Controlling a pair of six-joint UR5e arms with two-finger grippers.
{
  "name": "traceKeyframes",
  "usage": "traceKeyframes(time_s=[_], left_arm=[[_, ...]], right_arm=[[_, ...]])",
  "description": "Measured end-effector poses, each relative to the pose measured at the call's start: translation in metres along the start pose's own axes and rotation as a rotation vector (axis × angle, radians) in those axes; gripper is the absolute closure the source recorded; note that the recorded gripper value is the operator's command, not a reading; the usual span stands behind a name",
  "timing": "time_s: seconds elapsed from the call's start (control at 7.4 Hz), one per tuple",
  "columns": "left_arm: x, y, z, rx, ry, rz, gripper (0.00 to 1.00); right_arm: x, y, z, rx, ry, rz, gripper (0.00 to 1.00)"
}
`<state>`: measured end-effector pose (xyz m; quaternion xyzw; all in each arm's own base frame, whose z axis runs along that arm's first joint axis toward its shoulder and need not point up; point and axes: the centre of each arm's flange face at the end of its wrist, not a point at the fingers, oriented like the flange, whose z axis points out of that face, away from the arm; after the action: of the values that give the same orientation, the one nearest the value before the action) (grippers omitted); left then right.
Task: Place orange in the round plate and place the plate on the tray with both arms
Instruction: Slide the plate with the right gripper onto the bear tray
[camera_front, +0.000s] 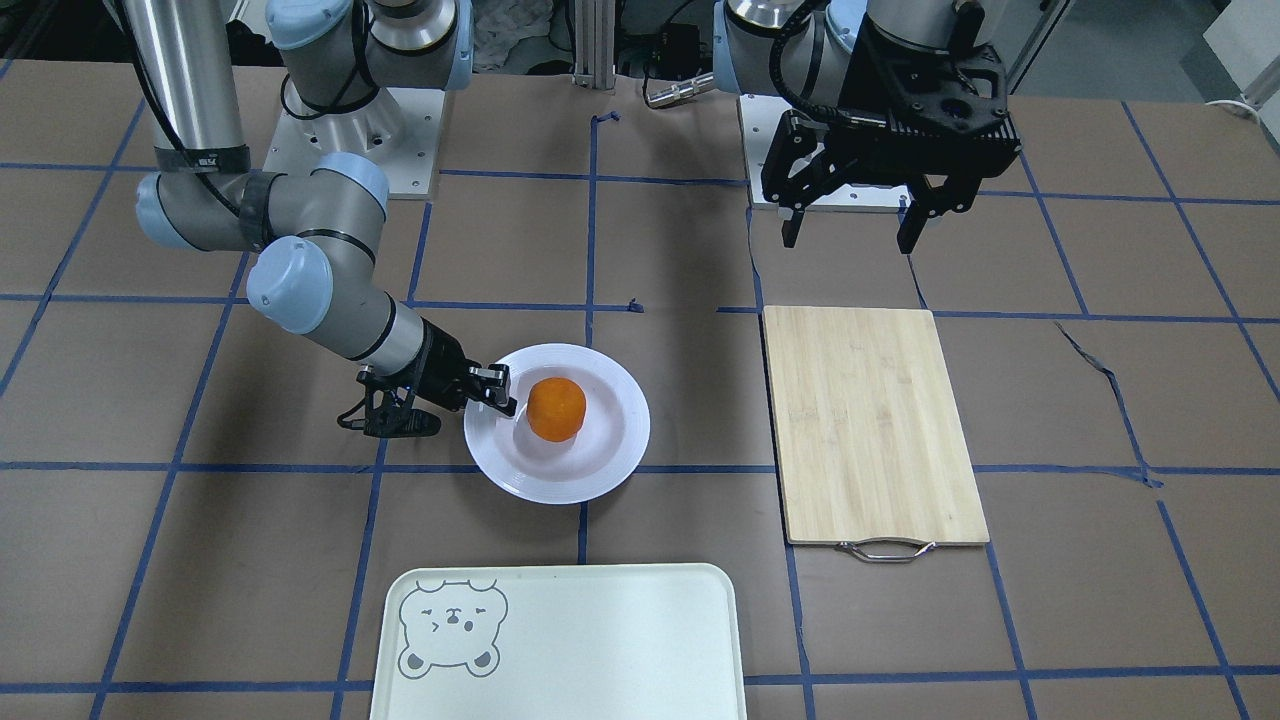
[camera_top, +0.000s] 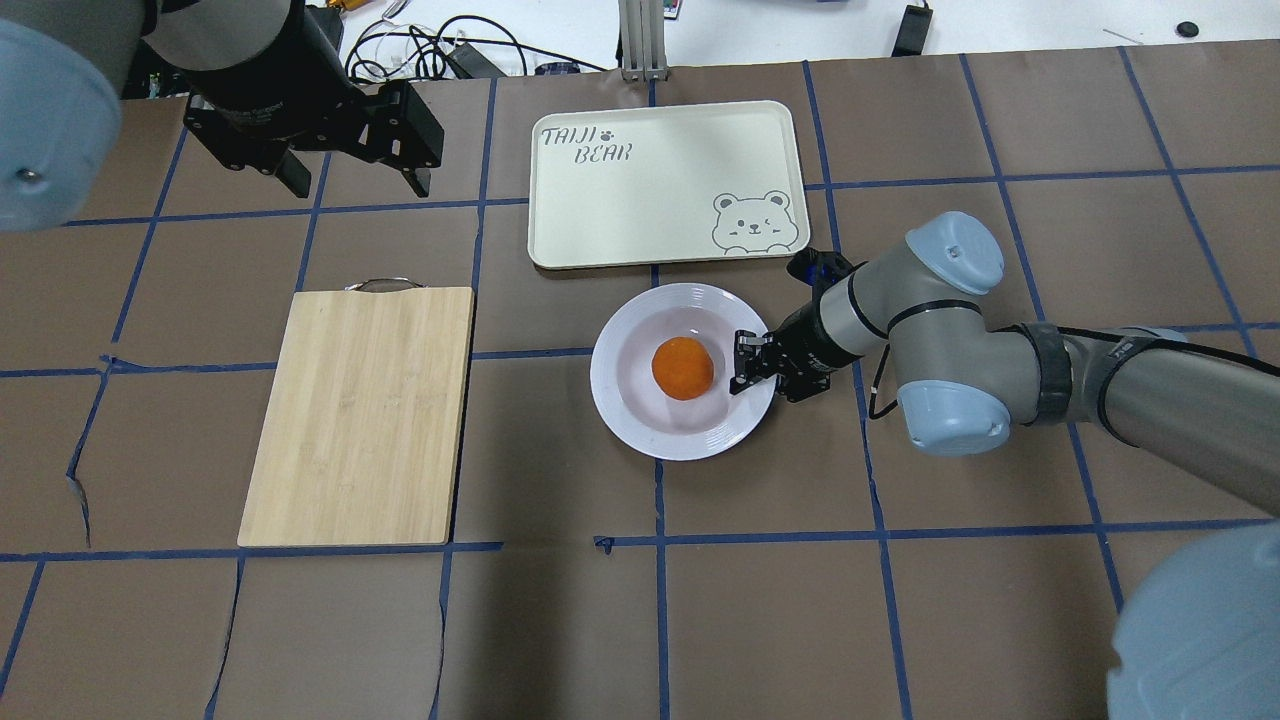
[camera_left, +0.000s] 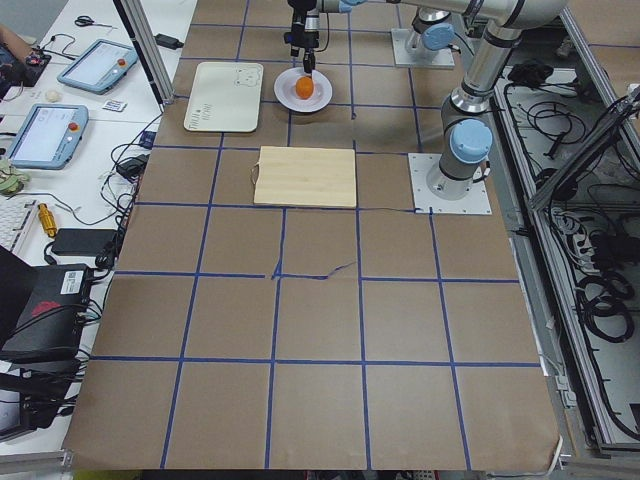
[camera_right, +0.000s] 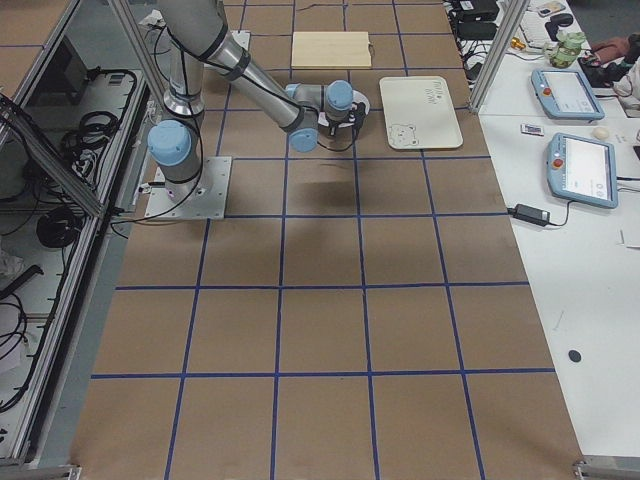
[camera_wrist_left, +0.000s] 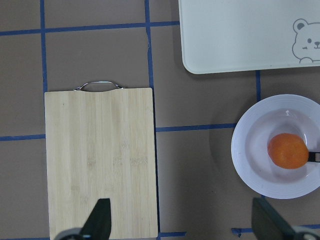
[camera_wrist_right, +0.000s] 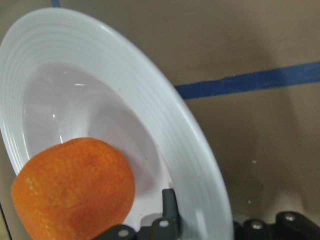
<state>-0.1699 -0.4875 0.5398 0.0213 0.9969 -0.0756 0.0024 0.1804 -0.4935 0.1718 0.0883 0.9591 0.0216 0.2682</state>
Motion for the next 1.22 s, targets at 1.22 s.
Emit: traceKeyframes(time_s=[1.22], left_arm=[[0.0, 0.0, 0.0, 0.0, -0.001, 0.0, 0.0]], right_arm=[[-0.06, -0.158, -0.057, 0.149, -0.143, 0.158, 0.83]])
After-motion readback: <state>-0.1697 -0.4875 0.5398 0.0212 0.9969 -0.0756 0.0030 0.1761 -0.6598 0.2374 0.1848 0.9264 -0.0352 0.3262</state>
